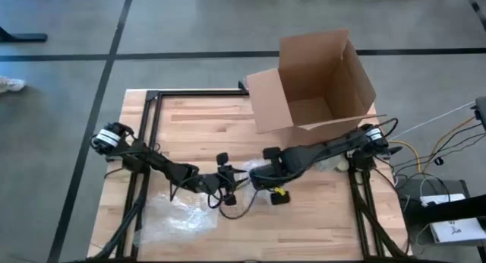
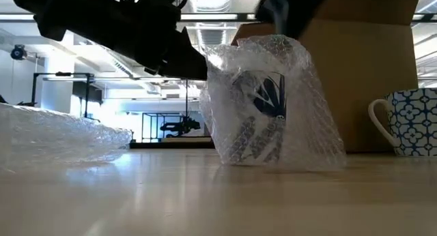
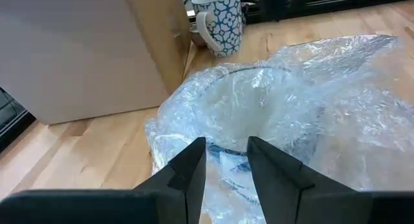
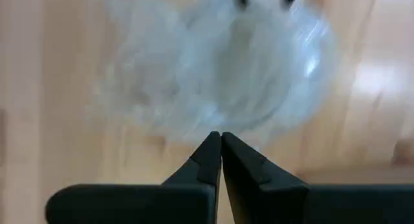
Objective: Wrap mug
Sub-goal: Wrap the blue mug with the right bubble wrap
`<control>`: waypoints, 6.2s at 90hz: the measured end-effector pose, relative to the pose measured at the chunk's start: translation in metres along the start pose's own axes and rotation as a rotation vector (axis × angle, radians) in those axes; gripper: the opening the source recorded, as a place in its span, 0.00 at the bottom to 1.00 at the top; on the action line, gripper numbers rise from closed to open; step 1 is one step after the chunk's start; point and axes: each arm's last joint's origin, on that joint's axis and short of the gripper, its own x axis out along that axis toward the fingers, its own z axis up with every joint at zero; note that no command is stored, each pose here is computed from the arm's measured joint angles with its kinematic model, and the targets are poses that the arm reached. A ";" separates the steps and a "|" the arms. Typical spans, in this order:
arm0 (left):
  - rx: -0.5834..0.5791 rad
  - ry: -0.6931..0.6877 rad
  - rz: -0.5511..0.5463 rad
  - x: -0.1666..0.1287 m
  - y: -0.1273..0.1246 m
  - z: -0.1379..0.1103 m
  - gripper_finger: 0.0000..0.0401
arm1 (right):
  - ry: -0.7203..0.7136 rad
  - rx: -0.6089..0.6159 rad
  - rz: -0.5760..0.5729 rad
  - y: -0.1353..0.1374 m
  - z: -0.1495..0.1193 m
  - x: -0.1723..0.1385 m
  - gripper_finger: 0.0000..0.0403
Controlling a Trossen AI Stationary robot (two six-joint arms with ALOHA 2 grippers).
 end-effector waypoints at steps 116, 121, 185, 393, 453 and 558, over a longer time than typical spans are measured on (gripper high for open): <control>0.011 0.006 -0.007 0.000 0.000 0.000 0.26 | -0.191 0.015 -0.105 -0.010 0.010 0.047 0.00; 0.018 -0.004 -0.008 0.000 0.000 0.001 0.26 | -0.196 0.023 -0.084 -0.012 0.010 0.050 0.00; 0.059 0.079 -0.041 0.020 0.032 0.014 0.25 | -0.335 0.213 -0.009 -0.025 0.027 0.042 0.00; -0.061 0.015 -0.103 0.001 0.006 0.024 0.20 | -0.225 0.059 -0.066 -0.050 0.041 0.086 0.00; -0.068 0.060 -0.042 0.012 0.016 0.016 0.19 | -0.205 0.029 -0.082 -0.055 0.044 0.014 0.00; -0.036 0.191 0.024 -0.035 0.044 0.033 0.19 | -0.166 -0.002 -0.016 -0.059 0.025 0.083 0.00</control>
